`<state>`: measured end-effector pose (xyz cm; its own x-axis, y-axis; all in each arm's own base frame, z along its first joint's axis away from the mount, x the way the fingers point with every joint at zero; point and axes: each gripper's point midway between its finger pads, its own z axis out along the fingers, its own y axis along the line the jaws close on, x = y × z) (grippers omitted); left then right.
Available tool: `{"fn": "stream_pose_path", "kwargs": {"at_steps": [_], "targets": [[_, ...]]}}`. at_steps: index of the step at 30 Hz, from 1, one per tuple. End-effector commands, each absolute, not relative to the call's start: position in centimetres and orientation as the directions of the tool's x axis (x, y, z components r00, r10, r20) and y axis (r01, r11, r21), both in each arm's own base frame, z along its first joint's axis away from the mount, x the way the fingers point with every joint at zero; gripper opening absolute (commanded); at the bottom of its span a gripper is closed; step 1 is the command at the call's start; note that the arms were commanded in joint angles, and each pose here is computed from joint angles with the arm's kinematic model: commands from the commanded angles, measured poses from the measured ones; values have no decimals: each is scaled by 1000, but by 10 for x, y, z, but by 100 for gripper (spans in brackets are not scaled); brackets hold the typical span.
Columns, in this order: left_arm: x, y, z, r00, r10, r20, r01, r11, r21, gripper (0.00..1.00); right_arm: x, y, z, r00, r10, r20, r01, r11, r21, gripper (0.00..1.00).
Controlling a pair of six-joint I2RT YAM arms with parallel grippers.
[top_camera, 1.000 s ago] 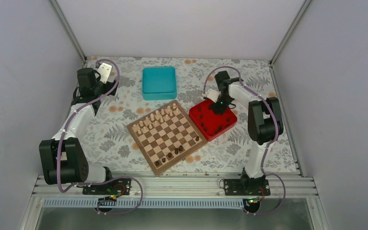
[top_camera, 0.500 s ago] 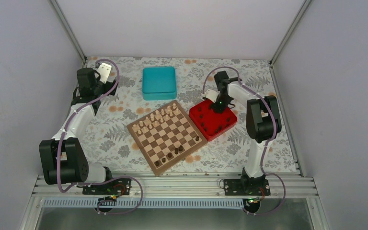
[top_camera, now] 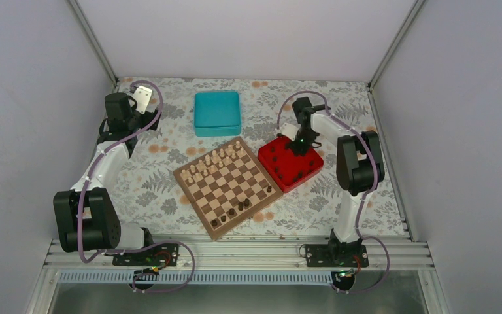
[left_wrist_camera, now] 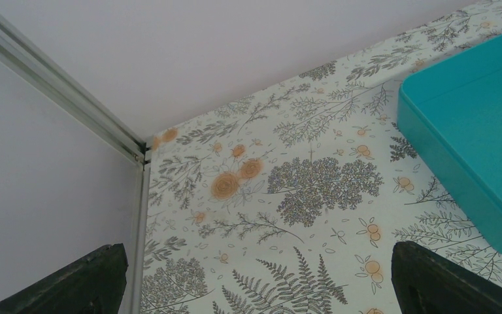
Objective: Set up the chess pieces on the board
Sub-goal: Pick up the chess piece from the storage box.
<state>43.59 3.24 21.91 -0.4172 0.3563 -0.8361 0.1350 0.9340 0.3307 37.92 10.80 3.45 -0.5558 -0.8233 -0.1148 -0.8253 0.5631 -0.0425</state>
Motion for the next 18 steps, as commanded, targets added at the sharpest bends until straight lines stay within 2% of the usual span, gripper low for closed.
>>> {"fn": "stream_pose_path", "kwargs": {"at_steps": [1,9,14,18], "targets": [[436,32,235,-374,359,-855,125,933,337,100,379,113,80,-544,-822,-167,-824,561,-77,5],[434,32,241,-361,359,-861,122,933,338,100,356,181,150,-401,-887,-228,-887,438,-144,5],[433,34,245,-356,357,-864,111,934,340,100,320,257,180,-235,-934,-271,-949,280,-143,5],[433,36,246,-356,353,-865,105,935,339,100,278,320,180,-88,-959,-269,-984,126,-128,5]]}}
